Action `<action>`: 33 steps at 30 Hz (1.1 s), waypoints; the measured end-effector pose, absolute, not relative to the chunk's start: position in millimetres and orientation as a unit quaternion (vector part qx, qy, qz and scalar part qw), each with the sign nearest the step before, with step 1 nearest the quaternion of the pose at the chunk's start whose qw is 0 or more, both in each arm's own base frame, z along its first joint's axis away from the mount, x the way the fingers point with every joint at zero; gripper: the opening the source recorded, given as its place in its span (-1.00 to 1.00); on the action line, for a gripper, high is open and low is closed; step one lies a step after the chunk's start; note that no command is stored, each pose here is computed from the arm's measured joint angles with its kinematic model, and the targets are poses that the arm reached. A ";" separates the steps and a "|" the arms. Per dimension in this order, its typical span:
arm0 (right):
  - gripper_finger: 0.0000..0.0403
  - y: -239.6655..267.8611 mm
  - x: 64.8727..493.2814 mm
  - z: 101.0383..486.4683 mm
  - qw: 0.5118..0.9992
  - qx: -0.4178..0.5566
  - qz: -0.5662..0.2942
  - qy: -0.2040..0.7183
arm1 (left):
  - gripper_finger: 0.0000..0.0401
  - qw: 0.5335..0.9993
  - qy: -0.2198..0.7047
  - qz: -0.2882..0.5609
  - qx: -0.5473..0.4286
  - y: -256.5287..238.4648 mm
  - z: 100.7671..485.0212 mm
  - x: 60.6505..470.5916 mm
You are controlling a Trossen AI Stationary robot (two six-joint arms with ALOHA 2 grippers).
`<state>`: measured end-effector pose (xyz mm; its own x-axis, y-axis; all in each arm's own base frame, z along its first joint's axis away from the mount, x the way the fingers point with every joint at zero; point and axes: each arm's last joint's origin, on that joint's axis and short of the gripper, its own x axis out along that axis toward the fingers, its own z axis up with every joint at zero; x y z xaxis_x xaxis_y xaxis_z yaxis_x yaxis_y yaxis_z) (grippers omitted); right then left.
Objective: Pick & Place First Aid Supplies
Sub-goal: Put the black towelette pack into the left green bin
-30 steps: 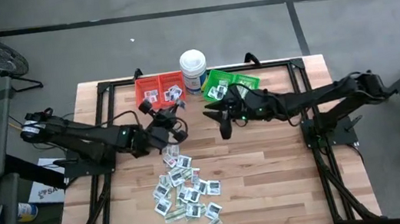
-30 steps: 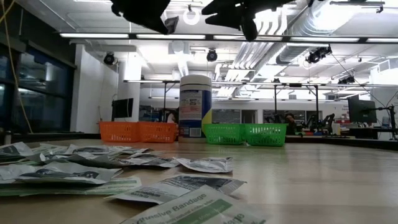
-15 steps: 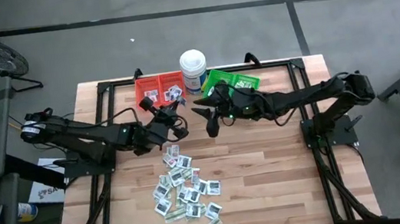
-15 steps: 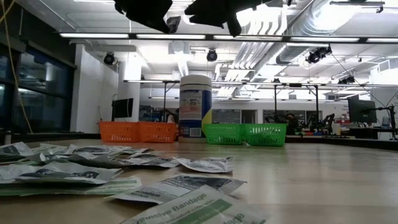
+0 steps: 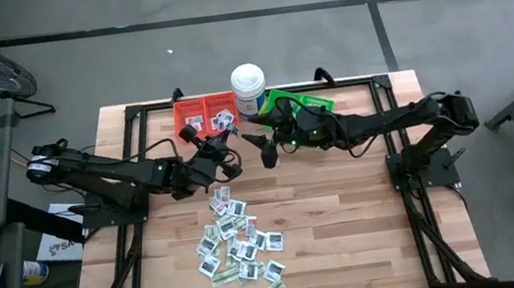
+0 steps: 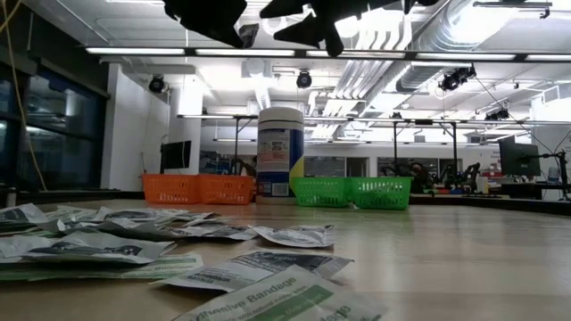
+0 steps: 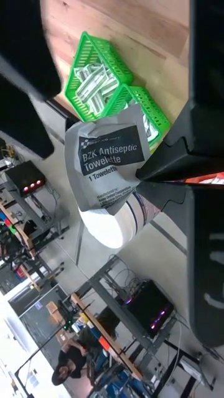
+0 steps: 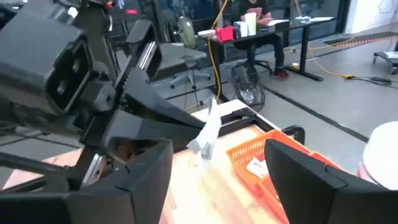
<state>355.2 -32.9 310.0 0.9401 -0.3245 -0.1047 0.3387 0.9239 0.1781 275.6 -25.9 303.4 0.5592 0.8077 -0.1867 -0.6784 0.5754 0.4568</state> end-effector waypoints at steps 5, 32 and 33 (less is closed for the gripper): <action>0.26 -31.8 361.2 307.4 0.982 0.109 -0.155 0.018 | -1.00 0.865 0.195 0.428 0.176 -25.9 303.4 275.5; -0.13 -39.0 374.9 289.7 0.978 0.126 -0.168 0.013 | -1.00 0.869 0.200 0.415 0.179 -26.3 302.4 275.8; -0.17 -39.0 374.9 289.3 0.978 0.126 -0.167 0.015 | -1.00 0.869 0.200 0.415 0.179 -26.3 302.4 275.8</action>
<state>374.9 -39.0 289.3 0.9439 -0.3222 -0.0719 0.3299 0.9127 0.2413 275.8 -26.3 302.4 0.5760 0.7927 -0.1996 -0.6494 0.5920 0.4773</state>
